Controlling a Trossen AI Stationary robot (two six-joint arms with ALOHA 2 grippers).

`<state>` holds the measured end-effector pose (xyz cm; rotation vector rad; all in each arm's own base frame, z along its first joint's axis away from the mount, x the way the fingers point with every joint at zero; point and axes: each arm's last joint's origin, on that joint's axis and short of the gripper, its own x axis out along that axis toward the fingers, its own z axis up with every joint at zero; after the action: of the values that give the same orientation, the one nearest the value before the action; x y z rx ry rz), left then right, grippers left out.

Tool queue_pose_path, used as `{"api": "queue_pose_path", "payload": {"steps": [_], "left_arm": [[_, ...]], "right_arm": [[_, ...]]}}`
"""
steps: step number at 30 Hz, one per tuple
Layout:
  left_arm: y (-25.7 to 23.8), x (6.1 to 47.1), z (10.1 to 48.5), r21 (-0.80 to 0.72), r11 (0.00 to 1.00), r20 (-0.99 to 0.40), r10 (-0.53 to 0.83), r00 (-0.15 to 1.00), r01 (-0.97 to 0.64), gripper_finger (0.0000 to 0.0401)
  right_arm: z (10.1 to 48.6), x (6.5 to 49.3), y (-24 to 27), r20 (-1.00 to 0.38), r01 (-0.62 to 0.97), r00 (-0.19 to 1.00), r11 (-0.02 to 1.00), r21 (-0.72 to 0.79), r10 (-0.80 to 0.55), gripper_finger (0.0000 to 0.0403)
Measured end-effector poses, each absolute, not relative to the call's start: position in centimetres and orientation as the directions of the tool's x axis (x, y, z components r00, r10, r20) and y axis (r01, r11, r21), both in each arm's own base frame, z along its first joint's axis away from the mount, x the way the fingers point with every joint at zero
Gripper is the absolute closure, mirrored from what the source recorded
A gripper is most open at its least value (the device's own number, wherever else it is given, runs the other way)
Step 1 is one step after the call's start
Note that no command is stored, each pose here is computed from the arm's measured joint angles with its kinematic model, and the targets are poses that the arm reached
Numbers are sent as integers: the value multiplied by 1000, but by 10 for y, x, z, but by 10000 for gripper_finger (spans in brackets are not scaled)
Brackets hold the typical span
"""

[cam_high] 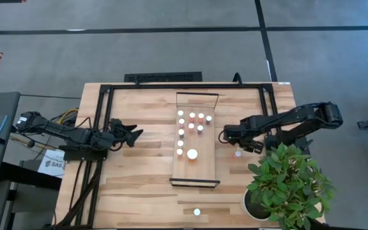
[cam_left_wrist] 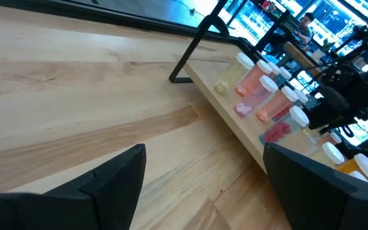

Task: Pick and place medicine bottles onto shelf by color
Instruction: Put the yellow pill bottle on the shelf

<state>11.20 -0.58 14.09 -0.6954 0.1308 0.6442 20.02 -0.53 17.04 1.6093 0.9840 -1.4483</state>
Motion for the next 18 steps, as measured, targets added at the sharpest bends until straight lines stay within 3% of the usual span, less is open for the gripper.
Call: {"api": "queue_pose_path", "payload": {"steps": [7, 18], "left_arm": [[-6, 112, 141, -555, 584, -319, 508, 800, -592, 98], [-6, 112, 141, -555, 584, -319, 508, 800, -592, 98]], "right_arm": [[169, 199, -6, -997, 902, 64, -429, 39, 44, 153], [169, 200, -6, -997, 901, 67, -433, 42, 42, 270]]}}
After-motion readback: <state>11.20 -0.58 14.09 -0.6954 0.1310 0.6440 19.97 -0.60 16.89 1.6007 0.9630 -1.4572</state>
